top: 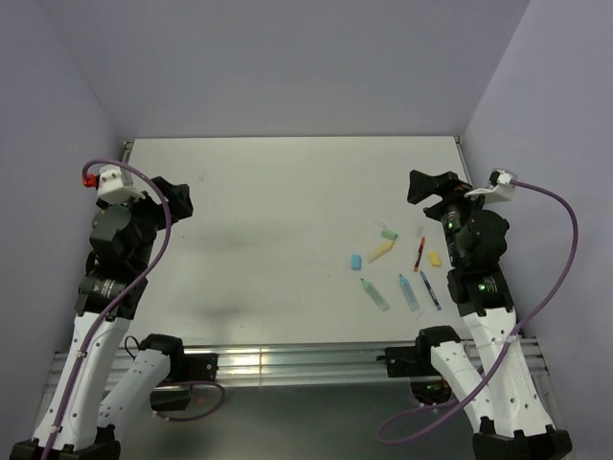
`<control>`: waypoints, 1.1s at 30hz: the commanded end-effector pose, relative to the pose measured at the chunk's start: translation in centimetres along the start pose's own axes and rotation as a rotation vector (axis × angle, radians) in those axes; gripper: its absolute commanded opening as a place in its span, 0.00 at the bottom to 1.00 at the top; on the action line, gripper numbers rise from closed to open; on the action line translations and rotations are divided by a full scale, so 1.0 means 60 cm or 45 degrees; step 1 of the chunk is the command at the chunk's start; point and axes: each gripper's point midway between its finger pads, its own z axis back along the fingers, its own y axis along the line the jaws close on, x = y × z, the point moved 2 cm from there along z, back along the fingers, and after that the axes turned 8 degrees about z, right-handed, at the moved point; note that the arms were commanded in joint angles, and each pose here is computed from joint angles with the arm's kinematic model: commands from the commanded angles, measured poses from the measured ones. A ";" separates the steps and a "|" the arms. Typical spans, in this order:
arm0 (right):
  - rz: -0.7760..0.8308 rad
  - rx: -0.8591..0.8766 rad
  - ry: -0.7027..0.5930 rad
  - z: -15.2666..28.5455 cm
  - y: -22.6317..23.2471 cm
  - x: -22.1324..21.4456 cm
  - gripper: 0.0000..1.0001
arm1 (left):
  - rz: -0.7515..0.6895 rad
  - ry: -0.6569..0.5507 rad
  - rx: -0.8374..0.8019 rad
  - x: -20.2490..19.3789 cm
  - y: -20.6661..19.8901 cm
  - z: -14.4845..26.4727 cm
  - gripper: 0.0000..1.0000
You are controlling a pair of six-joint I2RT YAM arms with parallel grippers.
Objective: Insert the pens into the pen caps
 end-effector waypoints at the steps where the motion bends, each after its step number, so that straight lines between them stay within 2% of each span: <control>1: -0.034 -0.098 -0.059 0.005 -0.014 0.025 1.00 | 0.007 -0.031 0.005 0.010 0.000 0.001 0.99; 10: 0.086 0.067 0.015 -0.001 0.006 -0.008 0.99 | -0.004 -0.034 -0.009 0.012 -0.002 0.008 0.99; 12: 0.097 0.046 0.052 -0.009 0.001 -0.019 0.98 | -0.003 -0.028 -0.034 0.012 -0.007 0.010 0.99; 14: 0.101 0.025 0.127 -0.013 -0.004 -0.035 0.94 | 0.003 -0.015 -0.070 0.010 -0.015 0.012 1.00; 16: 0.124 -0.016 0.278 -0.021 -0.018 -0.076 0.83 | 0.010 -0.004 -0.107 0.008 -0.023 0.014 0.99; 20: 0.129 -0.119 0.530 -0.017 -0.050 -0.149 0.75 | 0.022 0.010 -0.140 0.006 -0.030 0.015 0.99; 24: 0.071 -0.101 0.740 0.006 -0.061 -0.226 0.69 | 0.028 0.017 -0.159 0.006 -0.035 0.018 0.99; 27: 0.034 -0.116 0.891 0.031 -0.070 -0.283 0.66 | 0.032 0.020 -0.159 0.006 -0.035 0.019 0.99; 33: 0.067 -0.225 1.037 0.070 -0.083 -0.343 0.66 | 0.035 0.021 -0.147 0.008 -0.034 0.020 0.99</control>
